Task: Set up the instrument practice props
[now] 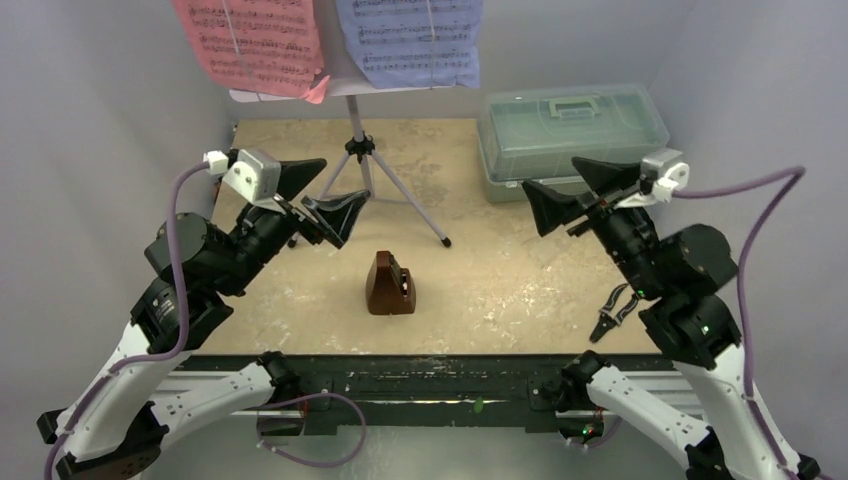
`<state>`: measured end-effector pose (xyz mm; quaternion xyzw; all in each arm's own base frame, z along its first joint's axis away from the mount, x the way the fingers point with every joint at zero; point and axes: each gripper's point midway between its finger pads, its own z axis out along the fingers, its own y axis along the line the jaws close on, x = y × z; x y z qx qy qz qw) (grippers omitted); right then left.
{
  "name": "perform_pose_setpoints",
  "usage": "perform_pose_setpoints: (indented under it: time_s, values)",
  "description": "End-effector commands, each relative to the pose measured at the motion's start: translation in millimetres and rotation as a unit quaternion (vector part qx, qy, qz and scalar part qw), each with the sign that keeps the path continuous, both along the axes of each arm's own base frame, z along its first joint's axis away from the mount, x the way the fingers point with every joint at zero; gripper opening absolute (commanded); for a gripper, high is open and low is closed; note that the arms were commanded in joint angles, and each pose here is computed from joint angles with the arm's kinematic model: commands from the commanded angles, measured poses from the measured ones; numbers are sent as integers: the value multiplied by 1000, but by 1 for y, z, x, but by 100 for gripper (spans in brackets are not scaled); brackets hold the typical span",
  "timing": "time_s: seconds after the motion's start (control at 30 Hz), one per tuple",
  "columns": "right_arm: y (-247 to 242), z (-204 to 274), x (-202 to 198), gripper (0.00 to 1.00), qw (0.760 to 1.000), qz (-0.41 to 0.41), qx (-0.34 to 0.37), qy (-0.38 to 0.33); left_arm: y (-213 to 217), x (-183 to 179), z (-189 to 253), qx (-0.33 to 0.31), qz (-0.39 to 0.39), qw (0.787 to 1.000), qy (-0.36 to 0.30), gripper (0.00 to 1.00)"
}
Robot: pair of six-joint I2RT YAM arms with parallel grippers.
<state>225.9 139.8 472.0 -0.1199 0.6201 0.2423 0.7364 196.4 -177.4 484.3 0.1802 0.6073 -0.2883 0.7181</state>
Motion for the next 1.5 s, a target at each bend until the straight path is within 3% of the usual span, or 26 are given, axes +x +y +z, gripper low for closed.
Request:
perform_pose_setpoints:
  time_s: [0.0,0.1,0.23,0.37,0.47,0.87,1.17,1.33,1.47]
  values:
    - [9,-39,4,99,999,14,-22,35,-11,8,-12,23,-3,1000,7,88]
    - [61,-101,16,99,987,109,-18,116,-16,12,-37,17,-4,999,40,88]
    - [116,-160,12,99,953,235,24,192,-22,14,-66,18,-8,997,79,88]
    - [141,-206,21,93,924,267,54,267,-30,16,-92,37,-16,993,111,87]
    - [166,-246,20,84,890,310,70,328,-35,18,-106,49,-20,991,123,87]
    - [217,-288,7,83,866,344,36,360,-36,17,-118,67,-24,989,128,87]
    - [209,-340,-43,77,840,367,-26,400,-33,15,-118,68,-23,989,130,87]
    - [193,-317,-49,78,862,359,-44,355,-32,15,-116,67,-22,989,128,86]
    - [164,-251,-3,92,928,239,-51,282,-29,18,-107,61,-9,991,119,86]
